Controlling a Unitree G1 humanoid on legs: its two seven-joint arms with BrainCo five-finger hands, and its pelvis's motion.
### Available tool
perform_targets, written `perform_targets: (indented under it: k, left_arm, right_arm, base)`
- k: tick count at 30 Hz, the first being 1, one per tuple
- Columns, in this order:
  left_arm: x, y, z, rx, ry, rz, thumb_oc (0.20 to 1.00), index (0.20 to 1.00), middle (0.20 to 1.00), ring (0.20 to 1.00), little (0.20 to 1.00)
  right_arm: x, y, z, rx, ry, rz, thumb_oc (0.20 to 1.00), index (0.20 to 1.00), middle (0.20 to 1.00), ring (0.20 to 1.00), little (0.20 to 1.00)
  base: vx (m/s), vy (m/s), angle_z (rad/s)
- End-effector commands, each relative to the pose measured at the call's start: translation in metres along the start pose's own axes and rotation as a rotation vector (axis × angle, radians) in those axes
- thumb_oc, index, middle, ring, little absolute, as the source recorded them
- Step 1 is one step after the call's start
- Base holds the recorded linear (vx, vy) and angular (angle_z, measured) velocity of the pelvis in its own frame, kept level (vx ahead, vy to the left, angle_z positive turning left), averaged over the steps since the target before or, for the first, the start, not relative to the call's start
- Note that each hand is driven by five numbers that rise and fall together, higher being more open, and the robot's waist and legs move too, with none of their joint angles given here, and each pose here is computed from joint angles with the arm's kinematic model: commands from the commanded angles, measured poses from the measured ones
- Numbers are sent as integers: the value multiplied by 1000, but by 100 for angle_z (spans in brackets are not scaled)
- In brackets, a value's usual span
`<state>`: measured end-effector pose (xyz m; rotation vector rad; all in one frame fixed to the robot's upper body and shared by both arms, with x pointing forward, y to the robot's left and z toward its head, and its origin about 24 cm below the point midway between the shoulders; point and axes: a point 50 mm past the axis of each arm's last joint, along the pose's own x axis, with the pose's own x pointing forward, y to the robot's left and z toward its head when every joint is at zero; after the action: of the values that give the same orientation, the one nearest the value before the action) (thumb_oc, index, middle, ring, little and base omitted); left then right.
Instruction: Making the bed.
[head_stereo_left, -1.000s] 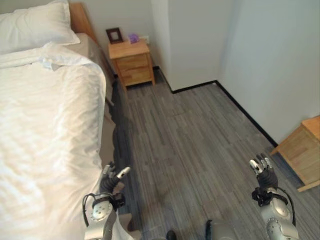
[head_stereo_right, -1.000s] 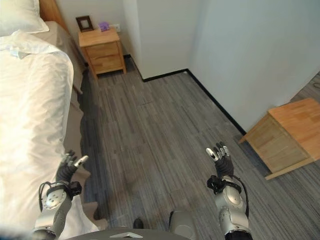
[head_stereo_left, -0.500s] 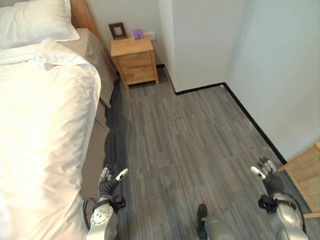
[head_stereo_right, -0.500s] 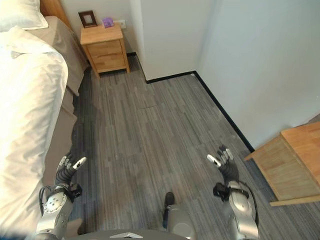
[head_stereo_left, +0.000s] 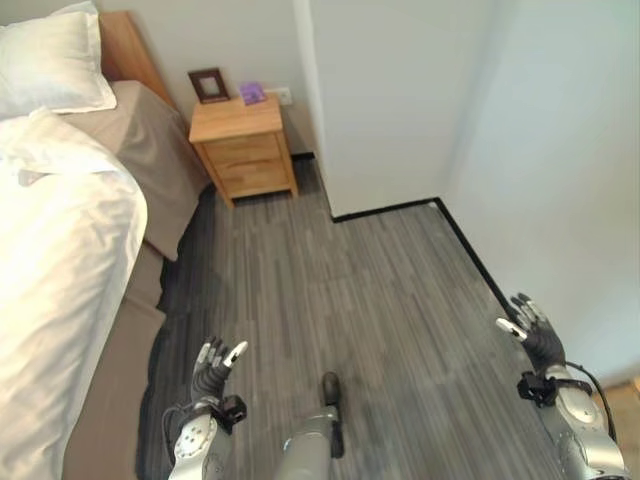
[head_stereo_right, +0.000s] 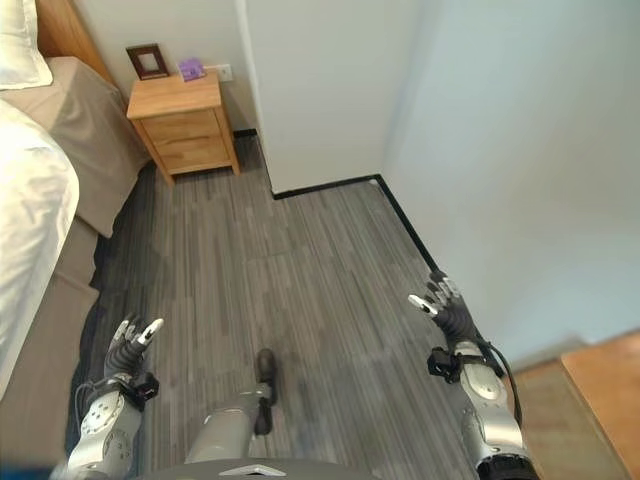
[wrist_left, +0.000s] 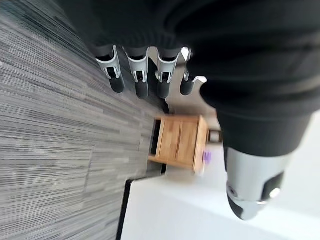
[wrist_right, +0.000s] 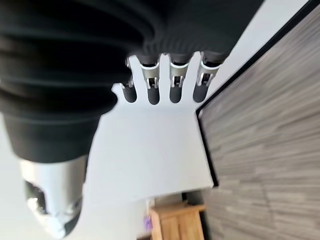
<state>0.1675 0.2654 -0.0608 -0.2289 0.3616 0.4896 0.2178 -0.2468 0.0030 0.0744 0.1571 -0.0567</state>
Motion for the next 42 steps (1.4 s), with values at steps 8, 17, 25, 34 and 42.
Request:
perform_targets:
  k: [8,17,25,34,42]
  left_arm:
    - [19,-5,52,35,-199,-66,1000,1000,1000,1000,1000]
    - [23,-17,50,48,-194,-143,1000,1000,1000,1000,1000]
    - [22,-34,39,-37,-152,-173,1000,1000,1000,1000,1000]
    - [22,-66,45,-25,-175,-282,1000,1000,1000,1000,1000]
    - [24,-61,40,15,-154,-250,1000,1000,1000,1000,1000]
  right_arm:
    - [-1,37,9,8,-39,267,1000,1000,1000,1000,1000]
    - [-21,34,-10,-28,74,343,1000,1000,1000,1000,1000]
    - [-16,31,-2,-35,46,344,1000,1000,1000,1000,1000]
    - [-23,19,-14,-4,83,249,1000,1000,1000,1000,1000]
    - [-24,9,-14,-38,68,171,1000,1000,1000,1000,1000]
  base:
    - [383,55,45]
    - [275,-208,148]
    - [64,-283,134]
    - [37,-138,20]
    - [263,36,11]
